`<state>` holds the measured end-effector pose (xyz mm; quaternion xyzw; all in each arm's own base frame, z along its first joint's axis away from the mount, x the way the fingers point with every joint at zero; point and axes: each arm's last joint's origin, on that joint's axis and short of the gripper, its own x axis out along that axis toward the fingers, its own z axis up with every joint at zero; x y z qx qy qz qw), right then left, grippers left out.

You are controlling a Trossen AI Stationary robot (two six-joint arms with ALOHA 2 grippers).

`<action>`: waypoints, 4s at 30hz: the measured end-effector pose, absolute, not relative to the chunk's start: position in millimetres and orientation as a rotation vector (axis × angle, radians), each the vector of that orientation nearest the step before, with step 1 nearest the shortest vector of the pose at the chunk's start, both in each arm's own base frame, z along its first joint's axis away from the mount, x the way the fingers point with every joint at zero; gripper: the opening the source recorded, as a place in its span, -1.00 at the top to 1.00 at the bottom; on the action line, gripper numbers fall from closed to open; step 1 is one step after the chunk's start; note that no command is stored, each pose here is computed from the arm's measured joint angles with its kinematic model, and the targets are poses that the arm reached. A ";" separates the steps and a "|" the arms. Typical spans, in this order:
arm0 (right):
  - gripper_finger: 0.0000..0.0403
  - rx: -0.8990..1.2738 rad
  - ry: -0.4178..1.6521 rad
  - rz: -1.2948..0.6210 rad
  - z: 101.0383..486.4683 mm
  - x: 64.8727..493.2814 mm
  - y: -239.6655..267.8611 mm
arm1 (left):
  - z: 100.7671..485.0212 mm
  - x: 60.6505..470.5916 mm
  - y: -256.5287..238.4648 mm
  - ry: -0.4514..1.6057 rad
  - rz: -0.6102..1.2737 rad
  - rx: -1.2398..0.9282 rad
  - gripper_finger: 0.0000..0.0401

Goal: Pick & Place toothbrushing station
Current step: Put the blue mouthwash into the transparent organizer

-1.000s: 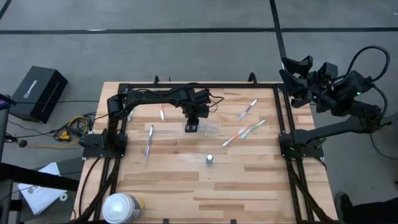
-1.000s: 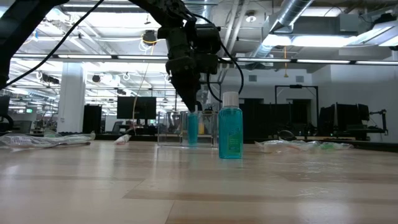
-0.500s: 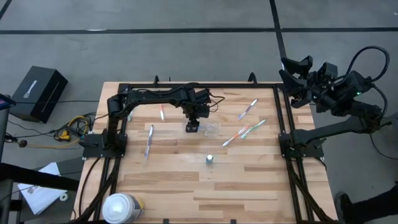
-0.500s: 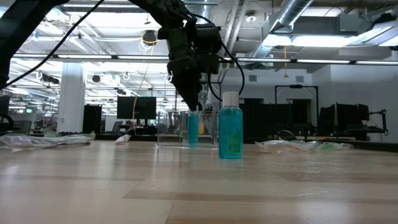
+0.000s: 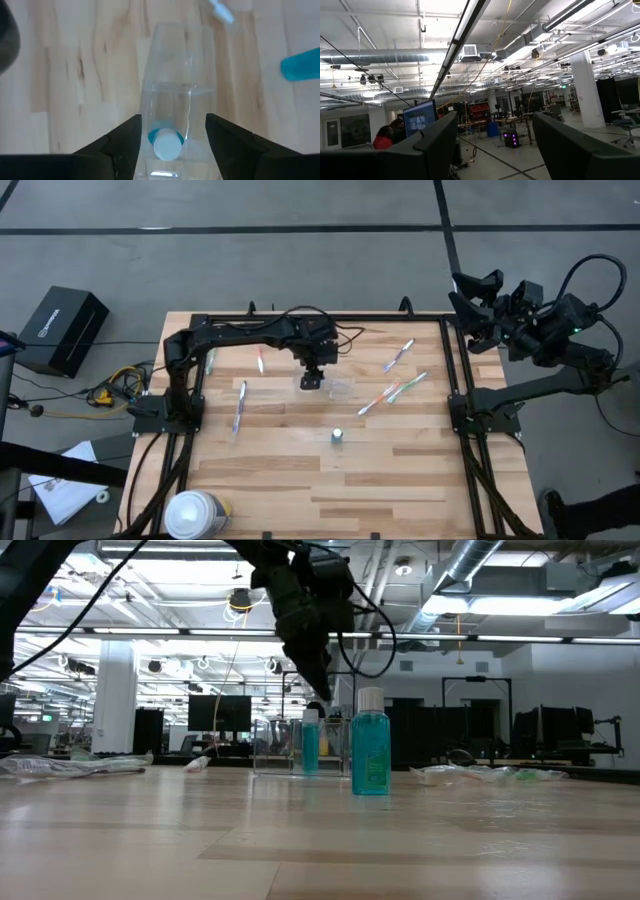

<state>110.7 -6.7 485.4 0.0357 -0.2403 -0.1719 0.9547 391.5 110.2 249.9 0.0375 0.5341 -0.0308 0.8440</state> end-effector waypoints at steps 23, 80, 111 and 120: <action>-0.24 0.236 -0.148 -0.141 463.7 170.1 1.0 | 455.3 275.2 15.6 0.332 0.217 -0.203 0.04; -0.24 0.392 1.121 0.144 250.8 355.7 44.6 | 380.9 126.0 -31.3 0.376 0.461 -0.283 0.09; -0.24 0.428 1.136 0.146 227.3 371.7 44.5 | 348.8 120.2 -36.0 0.327 0.474 -0.300 0.09; -0.24 0.426 1.133 0.130 227.2 372.2 39.4 | 348.8 120.2 -36.0 0.328 0.473 -0.296 0.09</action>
